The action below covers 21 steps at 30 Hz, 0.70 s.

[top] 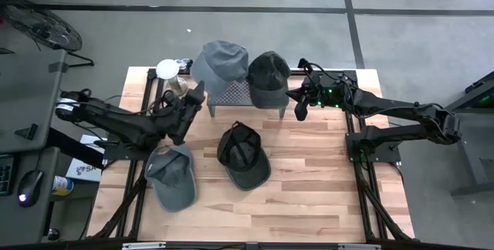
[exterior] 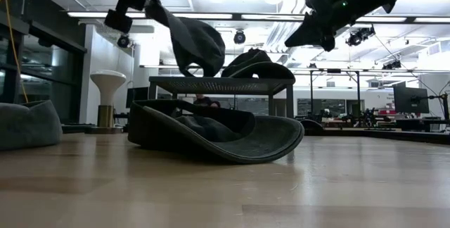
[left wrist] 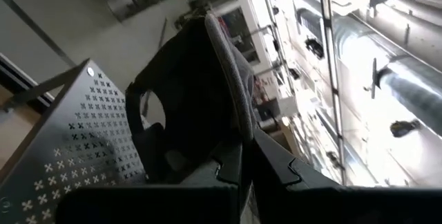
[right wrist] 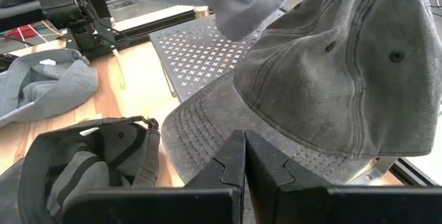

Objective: Pick & Place hat
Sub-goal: Put the right gray cap on the shelf

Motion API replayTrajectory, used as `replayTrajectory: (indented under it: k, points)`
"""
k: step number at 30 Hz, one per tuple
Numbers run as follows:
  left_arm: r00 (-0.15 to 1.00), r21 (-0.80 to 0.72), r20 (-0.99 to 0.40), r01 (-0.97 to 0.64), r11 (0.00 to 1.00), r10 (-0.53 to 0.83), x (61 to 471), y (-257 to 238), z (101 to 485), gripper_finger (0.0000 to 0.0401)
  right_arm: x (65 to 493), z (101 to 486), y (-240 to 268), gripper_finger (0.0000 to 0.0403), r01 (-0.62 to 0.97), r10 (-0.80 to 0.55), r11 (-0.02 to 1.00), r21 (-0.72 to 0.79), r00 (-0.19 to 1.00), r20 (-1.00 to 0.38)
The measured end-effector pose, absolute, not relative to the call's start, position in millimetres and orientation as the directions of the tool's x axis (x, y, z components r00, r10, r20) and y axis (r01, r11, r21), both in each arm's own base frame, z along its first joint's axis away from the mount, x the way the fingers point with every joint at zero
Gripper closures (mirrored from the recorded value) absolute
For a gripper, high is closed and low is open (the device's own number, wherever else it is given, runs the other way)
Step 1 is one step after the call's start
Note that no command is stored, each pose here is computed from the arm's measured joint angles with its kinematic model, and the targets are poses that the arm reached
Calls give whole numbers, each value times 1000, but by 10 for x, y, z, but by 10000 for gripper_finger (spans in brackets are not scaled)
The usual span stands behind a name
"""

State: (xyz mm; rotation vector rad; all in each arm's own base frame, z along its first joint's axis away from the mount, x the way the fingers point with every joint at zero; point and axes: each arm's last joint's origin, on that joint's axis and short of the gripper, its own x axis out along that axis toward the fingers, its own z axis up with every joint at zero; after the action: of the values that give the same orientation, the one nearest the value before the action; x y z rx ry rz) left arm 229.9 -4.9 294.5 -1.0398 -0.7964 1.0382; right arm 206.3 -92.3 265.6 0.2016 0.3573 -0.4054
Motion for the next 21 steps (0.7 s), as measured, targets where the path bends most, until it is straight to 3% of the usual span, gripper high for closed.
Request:
replayTrajectory:
  k: [21]
  points:
    - [245, -919, 11, -380, 107, 969, 2772, -240, 2971, 392, 2063, 2656, -922, 403, 415, -345, 902, 122, 860, -377]
